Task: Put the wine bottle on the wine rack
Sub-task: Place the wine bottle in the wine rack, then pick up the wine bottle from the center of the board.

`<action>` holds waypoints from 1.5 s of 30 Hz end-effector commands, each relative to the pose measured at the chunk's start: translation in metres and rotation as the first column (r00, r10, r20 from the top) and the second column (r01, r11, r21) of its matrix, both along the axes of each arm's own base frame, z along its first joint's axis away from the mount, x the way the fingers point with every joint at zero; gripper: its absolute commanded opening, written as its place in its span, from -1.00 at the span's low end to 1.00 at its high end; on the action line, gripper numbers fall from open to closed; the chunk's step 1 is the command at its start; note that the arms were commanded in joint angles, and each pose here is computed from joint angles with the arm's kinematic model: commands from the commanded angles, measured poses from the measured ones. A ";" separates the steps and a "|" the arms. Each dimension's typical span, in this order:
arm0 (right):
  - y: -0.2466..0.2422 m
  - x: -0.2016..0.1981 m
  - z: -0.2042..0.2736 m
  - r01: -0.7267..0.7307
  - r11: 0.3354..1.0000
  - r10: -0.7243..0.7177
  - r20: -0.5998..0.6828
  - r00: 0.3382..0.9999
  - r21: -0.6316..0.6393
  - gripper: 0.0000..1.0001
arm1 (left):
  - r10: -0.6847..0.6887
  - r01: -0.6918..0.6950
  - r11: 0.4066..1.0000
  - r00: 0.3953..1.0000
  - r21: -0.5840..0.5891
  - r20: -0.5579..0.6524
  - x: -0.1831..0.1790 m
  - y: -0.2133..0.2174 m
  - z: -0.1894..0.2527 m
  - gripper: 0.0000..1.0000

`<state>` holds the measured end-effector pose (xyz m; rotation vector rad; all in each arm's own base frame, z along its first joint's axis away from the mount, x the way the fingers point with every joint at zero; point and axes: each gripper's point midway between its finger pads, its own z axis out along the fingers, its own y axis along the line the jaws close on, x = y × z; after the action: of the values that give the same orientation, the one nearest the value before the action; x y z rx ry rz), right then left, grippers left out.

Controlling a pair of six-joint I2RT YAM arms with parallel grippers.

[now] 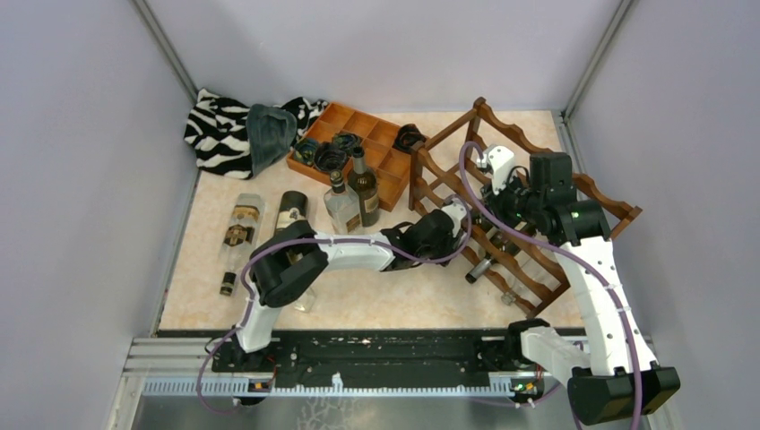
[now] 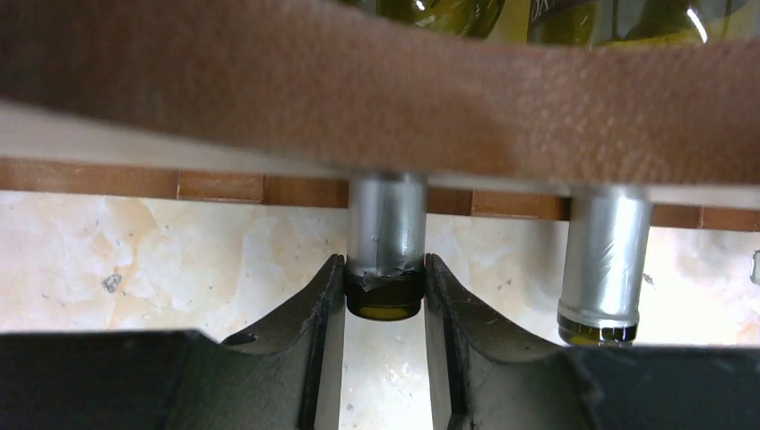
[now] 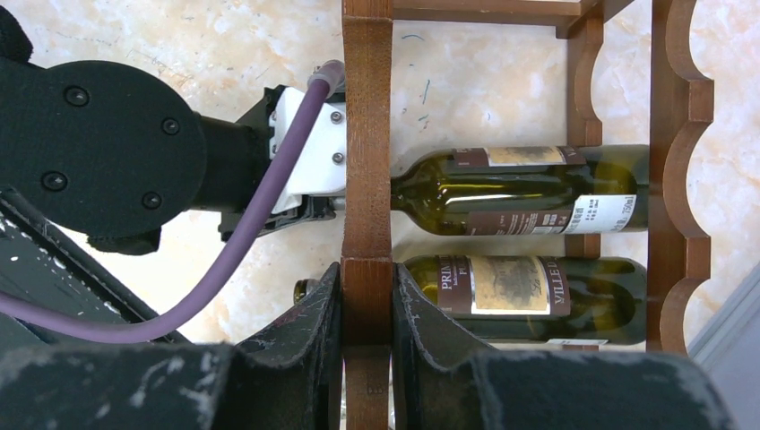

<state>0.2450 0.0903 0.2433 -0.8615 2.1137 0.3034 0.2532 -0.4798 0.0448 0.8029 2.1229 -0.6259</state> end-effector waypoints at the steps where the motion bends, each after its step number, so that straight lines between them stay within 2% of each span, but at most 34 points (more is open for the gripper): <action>1: 0.020 -0.006 0.031 -0.077 0.992 0.068 0.088 0.994 0.104 -1.00 | -0.028 0.029 0.999 0.999 -0.027 0.029 0.007 -0.015 0.012 -0.52; 3: 0.020 -0.005 0.031 -0.075 0.992 0.065 0.091 0.994 0.102 -1.00 | -0.023 0.024 0.999 0.999 -0.028 0.027 0.007 -0.014 0.013 -0.36; 7: 0.019 -0.005 0.030 -0.071 0.992 0.063 0.086 0.994 0.101 -0.92 | -0.018 0.019 0.999 1.000 -0.039 0.017 0.003 -0.007 0.018 0.17; 10: 0.018 -0.003 0.031 -0.067 0.993 0.059 0.087 0.995 0.098 -0.58 | -0.027 0.027 0.998 1.000 -0.054 0.008 -0.006 0.001 0.028 0.35; 15: 0.017 -0.003 0.036 -0.066 0.994 0.057 0.098 0.994 0.092 0.13 | -0.103 0.099 0.989 0.994 -0.105 -0.035 -0.032 0.015 0.049 0.41; 17: 0.016 -0.003 0.042 -0.067 0.994 0.057 0.112 0.992 0.090 0.36 | -0.192 0.180 0.973 0.979 -0.148 -0.072 -0.055 0.018 0.060 0.44; 19: 0.016 -0.004 0.047 -0.071 0.993 0.060 0.124 0.990 0.090 0.51 | -0.262 0.244 0.952 0.962 -0.186 -0.080 -0.071 0.023 0.073 0.45; 22: 0.017 -0.005 0.060 -0.085 0.991 0.070 0.150 0.986 0.101 0.56 | -0.345 0.316 0.919 0.934 -0.236 -0.092 -0.093 0.030 0.098 0.46; 26: 0.020 -0.012 0.073 -0.123 0.986 0.100 0.181 0.978 0.116 0.57 | -0.380 0.341 0.895 0.920 -0.289 -0.092 -0.107 0.040 0.129 0.46; 35: 0.040 -0.033 0.095 -0.275 0.947 0.231 0.240 0.943 0.168 0.57 | -0.423 0.423 0.801 0.901 -0.423 0.101 -0.126 0.064 0.237 0.47; 41: 0.057 -0.049 0.110 -0.422 0.886 0.349 0.322 0.880 0.192 0.57 | -0.331 0.375 0.858 0.926 -0.351 0.182 -0.114 0.097 0.277 0.52; 45: 0.062 -0.054 0.110 -0.473 0.860 0.393 0.341 0.854 0.193 0.57 | -0.220 0.297 0.899 0.941 -0.321 0.257 -0.098 0.122 0.299 0.72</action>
<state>0.2006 0.1422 0.3298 -1.0658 1.7060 0.6176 0.1387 -0.3863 0.3244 0.9638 1.6649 -1.1500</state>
